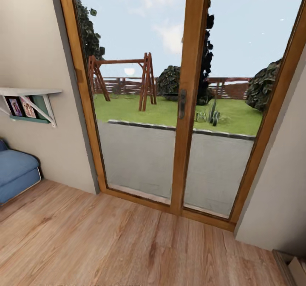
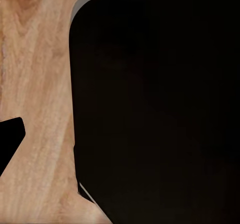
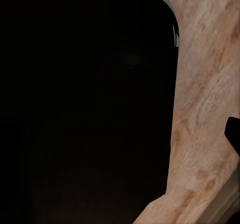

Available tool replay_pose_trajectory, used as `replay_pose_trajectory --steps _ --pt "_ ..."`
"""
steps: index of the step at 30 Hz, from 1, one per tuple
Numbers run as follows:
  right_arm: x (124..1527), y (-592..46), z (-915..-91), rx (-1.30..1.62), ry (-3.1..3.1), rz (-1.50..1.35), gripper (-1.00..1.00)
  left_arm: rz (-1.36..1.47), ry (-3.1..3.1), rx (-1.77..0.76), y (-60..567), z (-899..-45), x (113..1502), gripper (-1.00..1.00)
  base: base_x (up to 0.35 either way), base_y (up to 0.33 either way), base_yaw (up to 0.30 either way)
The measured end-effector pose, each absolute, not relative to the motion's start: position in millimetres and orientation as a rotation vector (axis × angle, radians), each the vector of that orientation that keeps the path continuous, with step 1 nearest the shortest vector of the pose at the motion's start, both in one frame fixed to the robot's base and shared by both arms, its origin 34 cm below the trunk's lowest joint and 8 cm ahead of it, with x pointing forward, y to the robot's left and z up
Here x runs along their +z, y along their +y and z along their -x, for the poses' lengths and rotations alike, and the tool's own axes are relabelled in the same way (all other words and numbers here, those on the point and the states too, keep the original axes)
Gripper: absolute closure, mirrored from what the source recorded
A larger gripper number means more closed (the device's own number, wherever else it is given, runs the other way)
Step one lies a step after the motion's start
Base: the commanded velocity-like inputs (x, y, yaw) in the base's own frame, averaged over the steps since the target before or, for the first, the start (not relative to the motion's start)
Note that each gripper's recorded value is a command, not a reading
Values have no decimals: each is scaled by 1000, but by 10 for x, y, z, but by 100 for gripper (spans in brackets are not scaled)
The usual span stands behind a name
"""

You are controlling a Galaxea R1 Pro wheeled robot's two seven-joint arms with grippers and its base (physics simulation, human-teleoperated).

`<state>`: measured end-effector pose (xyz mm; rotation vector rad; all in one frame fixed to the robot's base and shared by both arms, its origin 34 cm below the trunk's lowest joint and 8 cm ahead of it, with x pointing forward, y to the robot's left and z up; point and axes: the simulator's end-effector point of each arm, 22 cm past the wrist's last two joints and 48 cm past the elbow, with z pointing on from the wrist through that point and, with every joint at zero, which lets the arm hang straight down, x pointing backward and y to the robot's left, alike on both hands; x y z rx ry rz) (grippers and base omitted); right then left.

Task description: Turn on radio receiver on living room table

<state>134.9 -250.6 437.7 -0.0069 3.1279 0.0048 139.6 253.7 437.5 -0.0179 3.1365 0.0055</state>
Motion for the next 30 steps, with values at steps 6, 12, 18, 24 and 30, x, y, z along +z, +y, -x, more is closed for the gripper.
replay_pose_trajectory --steps 6,12,18,24,30 --pt "4377 -2504 -1350 5 3126 7 -100 18 3138 6 2538 -1390 4375 -100 0 0 285" --pt "4377 -2504 -1338 5 3131 5 -100 21 3138 6 2539 -1387 4375 -100 0 0 285" --pt "4377 -2507 -1327 5 3136 5 -100 21 3138 6 2537 -1387 4375 -100 0 0 285" --pt "4377 -2507 -1324 6 3137 6 -100 21 3138 7 2543 -1388 4375 -100 0 0 285" --pt "4377 -2503 -1324 7 3137 7 -100 21 3138 8 2547 -1388 4375 -100 0 0 285"
